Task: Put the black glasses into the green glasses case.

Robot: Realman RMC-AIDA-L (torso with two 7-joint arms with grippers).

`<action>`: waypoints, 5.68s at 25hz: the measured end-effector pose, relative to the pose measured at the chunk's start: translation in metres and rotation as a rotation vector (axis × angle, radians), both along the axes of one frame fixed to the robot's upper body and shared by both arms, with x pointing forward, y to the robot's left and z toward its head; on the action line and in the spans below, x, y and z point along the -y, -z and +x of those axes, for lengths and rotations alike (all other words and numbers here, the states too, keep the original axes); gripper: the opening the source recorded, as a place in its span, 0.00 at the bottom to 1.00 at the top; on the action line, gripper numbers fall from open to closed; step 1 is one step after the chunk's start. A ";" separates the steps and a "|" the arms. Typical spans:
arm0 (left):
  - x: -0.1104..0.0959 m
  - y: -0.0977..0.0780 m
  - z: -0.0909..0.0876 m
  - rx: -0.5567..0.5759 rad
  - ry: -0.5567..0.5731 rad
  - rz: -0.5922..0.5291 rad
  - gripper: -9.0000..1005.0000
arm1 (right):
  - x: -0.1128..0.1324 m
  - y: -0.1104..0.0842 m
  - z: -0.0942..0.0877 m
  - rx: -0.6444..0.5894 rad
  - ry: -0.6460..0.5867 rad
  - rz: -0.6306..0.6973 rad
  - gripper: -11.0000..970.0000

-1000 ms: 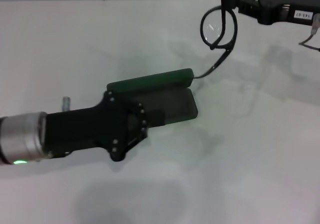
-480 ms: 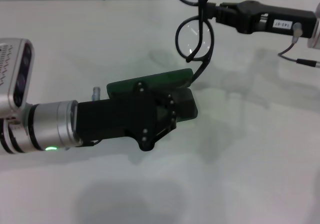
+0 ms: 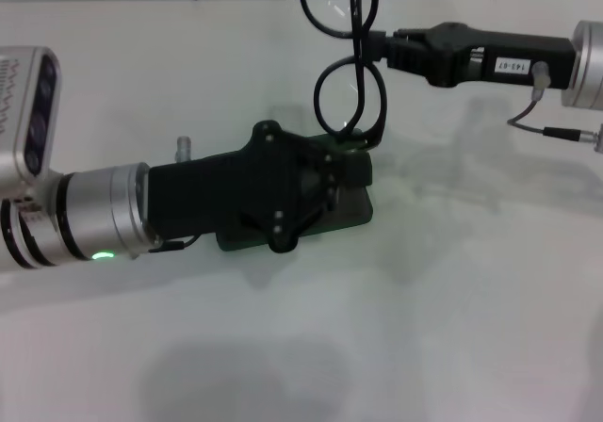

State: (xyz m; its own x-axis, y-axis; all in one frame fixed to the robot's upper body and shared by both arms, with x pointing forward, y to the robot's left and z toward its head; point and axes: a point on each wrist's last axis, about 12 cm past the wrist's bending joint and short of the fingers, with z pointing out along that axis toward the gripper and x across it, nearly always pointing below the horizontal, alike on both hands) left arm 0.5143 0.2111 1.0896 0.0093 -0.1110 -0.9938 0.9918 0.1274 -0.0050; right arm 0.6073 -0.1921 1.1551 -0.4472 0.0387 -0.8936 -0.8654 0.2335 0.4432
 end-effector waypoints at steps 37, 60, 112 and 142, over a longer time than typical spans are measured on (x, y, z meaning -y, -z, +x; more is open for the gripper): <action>0.005 -0.008 0.012 0.015 -0.029 -0.015 0.01 | -0.017 0.000 -0.013 0.035 -0.169 -0.052 0.08; 0.005 -0.011 0.010 0.012 0.000 -0.036 0.01 | -0.013 0.001 -0.013 0.058 -0.160 -0.052 0.08; -0.082 0.041 -0.034 -0.181 -0.296 0.213 0.01 | -0.032 -0.014 -0.005 0.402 -0.319 -0.515 0.10; -0.107 0.049 -0.068 -0.230 -0.263 0.273 0.01 | -0.117 0.003 -0.008 0.845 -0.416 -0.950 0.10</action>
